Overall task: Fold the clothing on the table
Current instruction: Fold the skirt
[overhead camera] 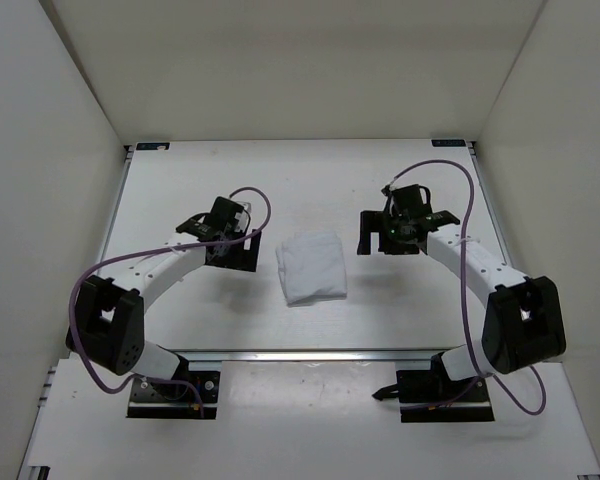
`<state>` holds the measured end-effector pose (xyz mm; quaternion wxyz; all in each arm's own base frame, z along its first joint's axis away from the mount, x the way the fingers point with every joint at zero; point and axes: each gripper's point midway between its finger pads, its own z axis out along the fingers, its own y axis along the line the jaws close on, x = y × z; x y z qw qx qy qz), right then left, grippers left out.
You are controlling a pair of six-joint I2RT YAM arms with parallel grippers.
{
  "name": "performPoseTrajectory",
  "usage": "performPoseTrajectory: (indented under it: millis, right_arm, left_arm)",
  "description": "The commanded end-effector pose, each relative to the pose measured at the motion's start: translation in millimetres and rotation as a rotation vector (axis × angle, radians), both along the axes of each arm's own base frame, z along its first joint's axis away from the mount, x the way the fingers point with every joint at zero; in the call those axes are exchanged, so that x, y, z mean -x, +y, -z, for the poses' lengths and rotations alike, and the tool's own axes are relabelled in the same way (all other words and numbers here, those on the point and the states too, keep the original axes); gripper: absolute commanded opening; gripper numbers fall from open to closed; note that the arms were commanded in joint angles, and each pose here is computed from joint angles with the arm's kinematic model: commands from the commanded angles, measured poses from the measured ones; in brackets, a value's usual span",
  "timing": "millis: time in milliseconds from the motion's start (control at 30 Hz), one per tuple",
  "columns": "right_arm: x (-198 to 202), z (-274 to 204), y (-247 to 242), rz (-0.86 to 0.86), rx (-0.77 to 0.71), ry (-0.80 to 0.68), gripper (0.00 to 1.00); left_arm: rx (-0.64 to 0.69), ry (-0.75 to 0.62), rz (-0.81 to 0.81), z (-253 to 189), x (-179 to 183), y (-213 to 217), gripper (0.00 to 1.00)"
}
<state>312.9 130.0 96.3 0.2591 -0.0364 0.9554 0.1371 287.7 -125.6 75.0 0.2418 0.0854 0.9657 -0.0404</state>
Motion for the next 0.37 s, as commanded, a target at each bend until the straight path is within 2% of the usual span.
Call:
performPoseTrajectory:
  millis: [0, 233, 333]
  right_arm:
    - [-9, -33, 14, -0.007, -0.048, -0.133, 0.99]
    - [-6, -16, 18, 0.008, -0.056, -0.022, 0.99]
    - [-6, -17, 31, -0.035, -0.06, -0.022, 0.99]
  left_arm:
    - [0.037, -0.017, 0.004, -7, 5, -3, 0.98]
    - [0.045, 0.01, -0.023, 7, 16, 10, 0.99]
    - [0.043, 0.013, -0.03, 9, 15, 15, 0.99]
